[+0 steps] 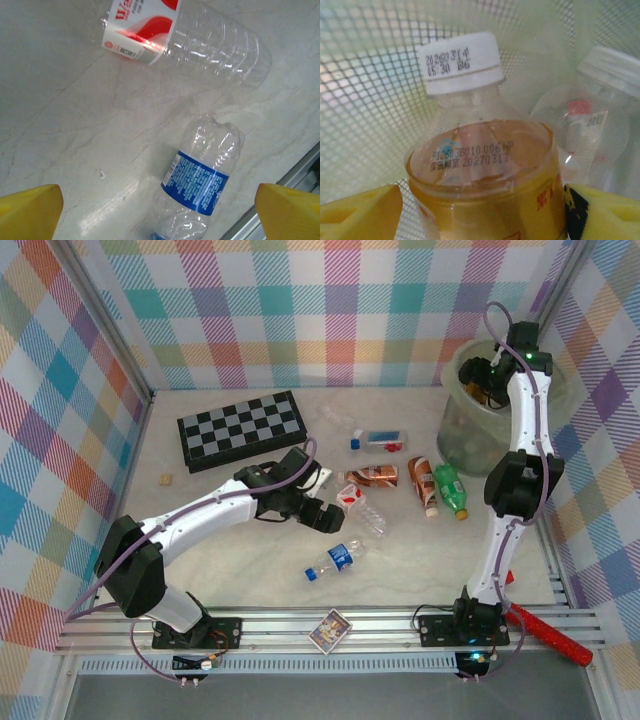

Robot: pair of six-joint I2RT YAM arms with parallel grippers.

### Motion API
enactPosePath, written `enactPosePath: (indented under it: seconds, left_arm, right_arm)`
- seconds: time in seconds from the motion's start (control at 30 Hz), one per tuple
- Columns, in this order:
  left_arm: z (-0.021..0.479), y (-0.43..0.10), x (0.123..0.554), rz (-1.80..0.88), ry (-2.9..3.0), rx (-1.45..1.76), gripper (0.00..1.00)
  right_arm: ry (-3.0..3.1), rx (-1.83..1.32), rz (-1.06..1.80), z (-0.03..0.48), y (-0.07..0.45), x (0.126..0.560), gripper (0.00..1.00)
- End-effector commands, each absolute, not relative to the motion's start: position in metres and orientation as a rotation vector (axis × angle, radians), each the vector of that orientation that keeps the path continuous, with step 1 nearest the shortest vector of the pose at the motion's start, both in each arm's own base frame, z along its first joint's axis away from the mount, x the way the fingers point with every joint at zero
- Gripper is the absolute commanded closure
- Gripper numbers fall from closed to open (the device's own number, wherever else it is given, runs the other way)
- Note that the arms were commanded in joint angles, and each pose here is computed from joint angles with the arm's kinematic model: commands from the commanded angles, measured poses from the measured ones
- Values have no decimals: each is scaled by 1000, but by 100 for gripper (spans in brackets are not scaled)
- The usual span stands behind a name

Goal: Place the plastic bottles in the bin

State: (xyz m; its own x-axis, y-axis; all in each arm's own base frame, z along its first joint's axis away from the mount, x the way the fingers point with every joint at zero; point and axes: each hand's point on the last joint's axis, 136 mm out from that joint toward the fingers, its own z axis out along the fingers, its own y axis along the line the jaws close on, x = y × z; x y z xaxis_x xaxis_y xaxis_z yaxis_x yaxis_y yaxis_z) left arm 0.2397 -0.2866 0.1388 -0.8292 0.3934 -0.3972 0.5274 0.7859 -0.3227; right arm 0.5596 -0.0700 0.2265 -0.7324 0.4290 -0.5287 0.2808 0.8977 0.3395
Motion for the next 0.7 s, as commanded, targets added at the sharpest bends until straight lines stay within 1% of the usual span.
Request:
enactPosePath:
  seconds: [0.0, 0.23, 0.5, 0.67]
  left_arm:
    - [126, -284, 220, -600, 2717, 814, 1]
    - [111, -287, 207, -583, 2743, 907, 0]
    - [101, -287, 196, -567, 2741, 975, 0]
    - [91, -292, 186, -574, 2746, 1018, 0]
  right_arm:
    - [2416, 522, 331, 242, -71, 555, 14]
    - [2372, 490, 214, 274, -83, 544, 1]
    - [2331, 496, 88, 316, -100, 512, 1]
    - [2299, 488, 92, 340, -95, 491, 1]
